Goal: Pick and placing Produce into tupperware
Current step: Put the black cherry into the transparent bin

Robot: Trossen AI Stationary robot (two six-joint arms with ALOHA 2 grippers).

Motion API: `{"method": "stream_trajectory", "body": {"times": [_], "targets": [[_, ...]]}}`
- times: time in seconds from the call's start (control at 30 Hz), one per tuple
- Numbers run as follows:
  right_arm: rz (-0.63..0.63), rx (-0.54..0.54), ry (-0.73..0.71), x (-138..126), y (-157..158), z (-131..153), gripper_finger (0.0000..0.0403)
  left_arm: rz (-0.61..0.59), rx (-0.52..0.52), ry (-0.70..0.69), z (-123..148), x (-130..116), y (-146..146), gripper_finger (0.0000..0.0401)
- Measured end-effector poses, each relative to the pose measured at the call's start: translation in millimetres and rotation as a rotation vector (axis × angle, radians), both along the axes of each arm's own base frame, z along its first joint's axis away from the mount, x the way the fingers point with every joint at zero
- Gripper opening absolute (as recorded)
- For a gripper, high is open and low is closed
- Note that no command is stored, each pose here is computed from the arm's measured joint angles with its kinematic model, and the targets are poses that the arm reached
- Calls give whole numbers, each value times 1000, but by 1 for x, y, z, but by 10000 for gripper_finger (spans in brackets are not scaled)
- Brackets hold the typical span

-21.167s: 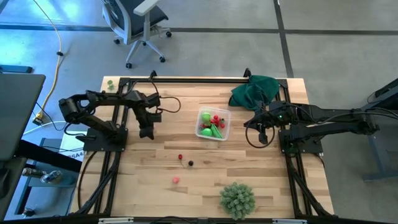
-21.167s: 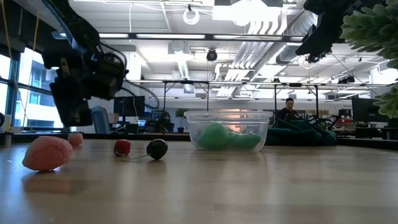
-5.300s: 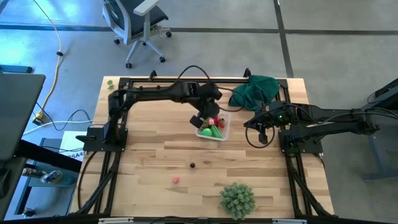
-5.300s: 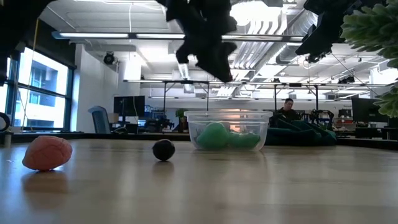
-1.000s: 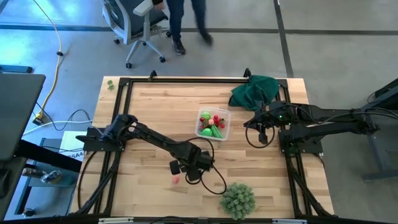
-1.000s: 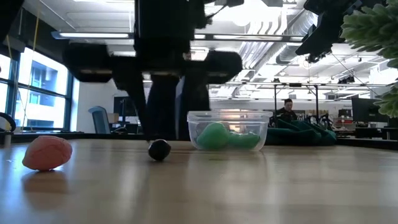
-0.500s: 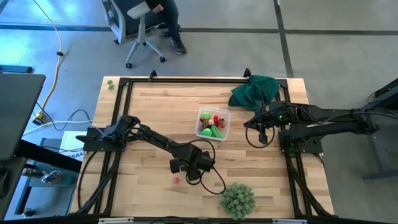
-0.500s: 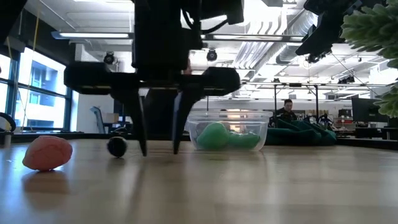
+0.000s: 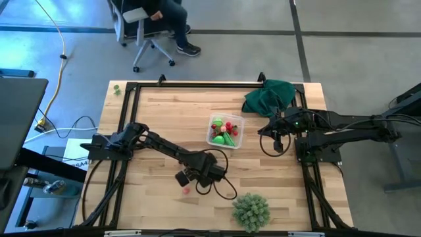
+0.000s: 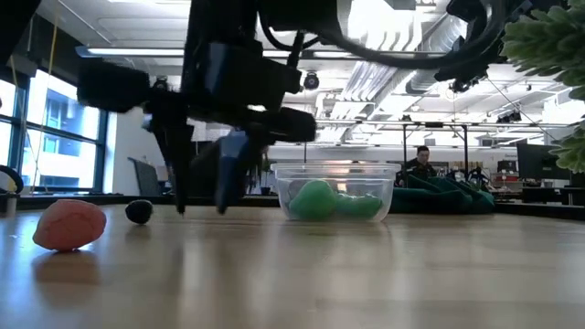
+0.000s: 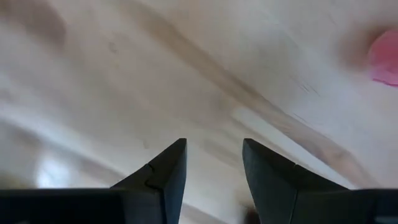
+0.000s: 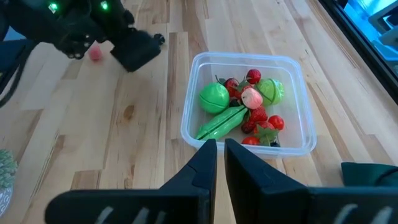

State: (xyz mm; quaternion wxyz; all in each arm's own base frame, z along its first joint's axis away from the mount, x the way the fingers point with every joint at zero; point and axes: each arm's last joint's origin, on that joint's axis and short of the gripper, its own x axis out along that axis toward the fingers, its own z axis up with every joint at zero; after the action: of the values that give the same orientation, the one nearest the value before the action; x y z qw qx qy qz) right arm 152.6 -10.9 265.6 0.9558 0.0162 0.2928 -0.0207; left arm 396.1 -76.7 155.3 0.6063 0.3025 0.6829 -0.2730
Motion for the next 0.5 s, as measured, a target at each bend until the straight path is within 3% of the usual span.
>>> {"method": "stream_trajectory", "body": {"times": [0.27, 0.5], "targets": [[0, 0, 0, 0, 0, 0, 24, 420, 108, 132, 15, -14, 3, 147], [0, 0, -1, 0, 0, 0, 24, 476, 251, 215, 22, -27, 7, 147]]}}
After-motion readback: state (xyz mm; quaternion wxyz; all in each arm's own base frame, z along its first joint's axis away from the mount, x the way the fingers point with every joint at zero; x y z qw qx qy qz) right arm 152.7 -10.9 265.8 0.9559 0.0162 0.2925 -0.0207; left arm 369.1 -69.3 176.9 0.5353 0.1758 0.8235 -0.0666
